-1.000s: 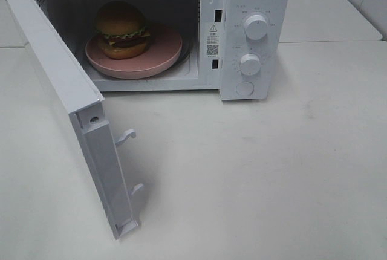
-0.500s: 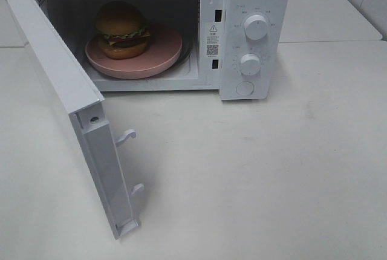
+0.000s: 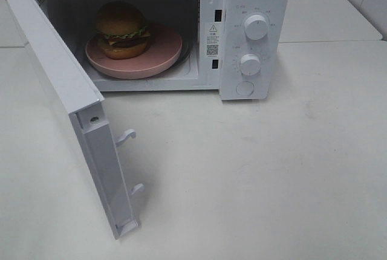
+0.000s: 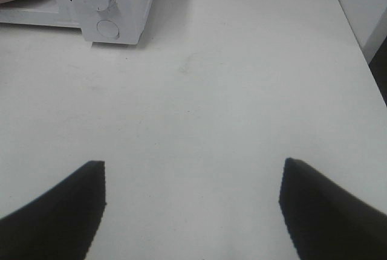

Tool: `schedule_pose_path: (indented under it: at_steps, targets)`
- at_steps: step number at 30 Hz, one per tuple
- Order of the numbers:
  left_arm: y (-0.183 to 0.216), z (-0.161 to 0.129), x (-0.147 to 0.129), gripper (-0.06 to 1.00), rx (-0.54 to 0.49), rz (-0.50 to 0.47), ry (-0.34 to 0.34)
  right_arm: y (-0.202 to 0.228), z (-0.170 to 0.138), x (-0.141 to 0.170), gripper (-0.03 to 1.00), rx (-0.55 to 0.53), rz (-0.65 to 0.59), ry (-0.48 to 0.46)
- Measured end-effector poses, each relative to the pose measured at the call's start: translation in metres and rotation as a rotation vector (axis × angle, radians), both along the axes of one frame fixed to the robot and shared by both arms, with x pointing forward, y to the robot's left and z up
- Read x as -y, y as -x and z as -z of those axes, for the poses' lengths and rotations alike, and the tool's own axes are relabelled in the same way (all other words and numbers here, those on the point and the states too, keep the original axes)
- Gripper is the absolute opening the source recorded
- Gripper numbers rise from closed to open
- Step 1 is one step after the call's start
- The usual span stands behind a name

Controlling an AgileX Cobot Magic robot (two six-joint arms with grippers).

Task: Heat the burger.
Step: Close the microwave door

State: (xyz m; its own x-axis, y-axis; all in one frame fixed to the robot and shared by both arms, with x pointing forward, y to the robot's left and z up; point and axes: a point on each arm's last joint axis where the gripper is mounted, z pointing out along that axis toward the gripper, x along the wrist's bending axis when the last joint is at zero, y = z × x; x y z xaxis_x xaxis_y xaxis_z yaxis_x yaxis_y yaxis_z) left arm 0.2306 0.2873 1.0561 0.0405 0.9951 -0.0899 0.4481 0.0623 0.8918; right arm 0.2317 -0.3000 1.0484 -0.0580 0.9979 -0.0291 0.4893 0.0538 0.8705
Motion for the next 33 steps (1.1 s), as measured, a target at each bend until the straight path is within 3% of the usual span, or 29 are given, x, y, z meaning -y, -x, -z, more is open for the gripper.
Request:
schedule_pose_path:
  at_steps: [33]
  targets:
    - [0.0,0.0,0.0,0.99,0.0,0.0,0.0,0.0,0.0,0.0,0.76,0.0,0.0,0.0]
